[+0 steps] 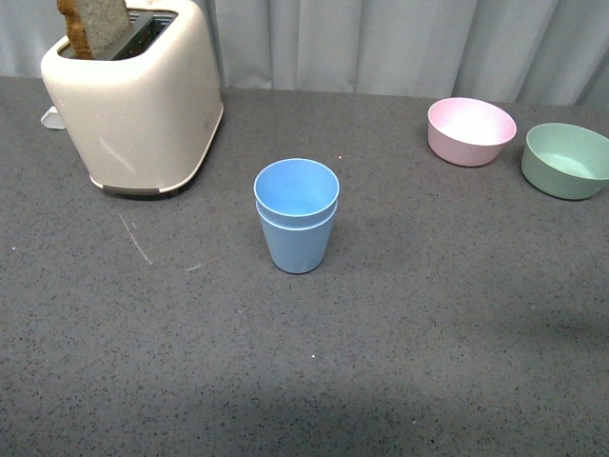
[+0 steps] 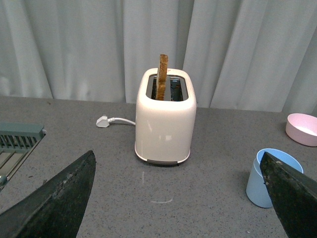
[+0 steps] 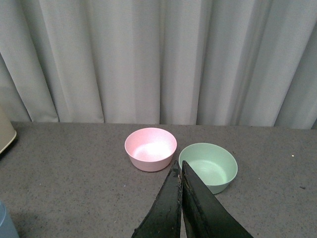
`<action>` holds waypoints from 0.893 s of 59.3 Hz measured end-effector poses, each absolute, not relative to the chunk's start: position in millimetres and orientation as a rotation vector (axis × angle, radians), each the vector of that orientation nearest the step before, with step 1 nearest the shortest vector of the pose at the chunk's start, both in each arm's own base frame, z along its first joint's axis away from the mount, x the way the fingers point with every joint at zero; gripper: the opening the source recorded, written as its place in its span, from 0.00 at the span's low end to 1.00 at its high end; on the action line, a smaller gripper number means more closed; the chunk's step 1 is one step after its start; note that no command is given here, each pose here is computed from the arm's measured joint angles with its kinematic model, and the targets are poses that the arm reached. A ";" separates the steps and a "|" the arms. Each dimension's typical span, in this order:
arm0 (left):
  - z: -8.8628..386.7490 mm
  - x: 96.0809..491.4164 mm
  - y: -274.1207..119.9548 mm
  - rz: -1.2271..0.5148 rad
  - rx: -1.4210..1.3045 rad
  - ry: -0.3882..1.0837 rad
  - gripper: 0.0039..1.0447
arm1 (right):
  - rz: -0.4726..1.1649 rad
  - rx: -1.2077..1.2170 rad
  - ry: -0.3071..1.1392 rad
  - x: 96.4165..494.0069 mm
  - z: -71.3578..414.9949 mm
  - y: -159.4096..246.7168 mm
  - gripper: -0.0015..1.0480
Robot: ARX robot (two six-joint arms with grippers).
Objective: Stack blue cups with both arms
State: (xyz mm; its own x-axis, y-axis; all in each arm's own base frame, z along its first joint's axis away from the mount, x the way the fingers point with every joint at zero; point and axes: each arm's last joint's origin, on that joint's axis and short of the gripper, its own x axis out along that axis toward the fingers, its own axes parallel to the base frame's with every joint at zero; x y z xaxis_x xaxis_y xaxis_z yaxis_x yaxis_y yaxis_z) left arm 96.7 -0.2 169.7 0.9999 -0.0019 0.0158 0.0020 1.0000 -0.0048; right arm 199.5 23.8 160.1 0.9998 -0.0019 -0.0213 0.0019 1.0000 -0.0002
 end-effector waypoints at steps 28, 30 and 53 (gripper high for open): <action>169.7 96.7 -0.2 -0.001 -0.005 -0.016 0.94 | -0.005 0.003 0.017 154.9 161.6 0.3 0.01; 169.7 96.7 -0.2 -0.002 -0.005 -0.016 0.94 | -0.002 0.003 0.017 152.4 161.7 0.3 0.01; 169.7 96.7 -0.2 -0.002 -0.005 -0.016 0.94 | 0.001 0.003 0.003 129.6 165.6 0.3 0.01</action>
State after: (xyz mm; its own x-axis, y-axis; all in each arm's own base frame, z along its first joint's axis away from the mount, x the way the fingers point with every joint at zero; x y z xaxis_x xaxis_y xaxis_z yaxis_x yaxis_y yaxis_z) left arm 96.7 -0.2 169.7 0.9999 -0.0015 0.0158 0.0016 1.0000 -0.0048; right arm 129.6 0.3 165.6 1.0000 0.0011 -0.0029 -0.0011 1.0000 0.0029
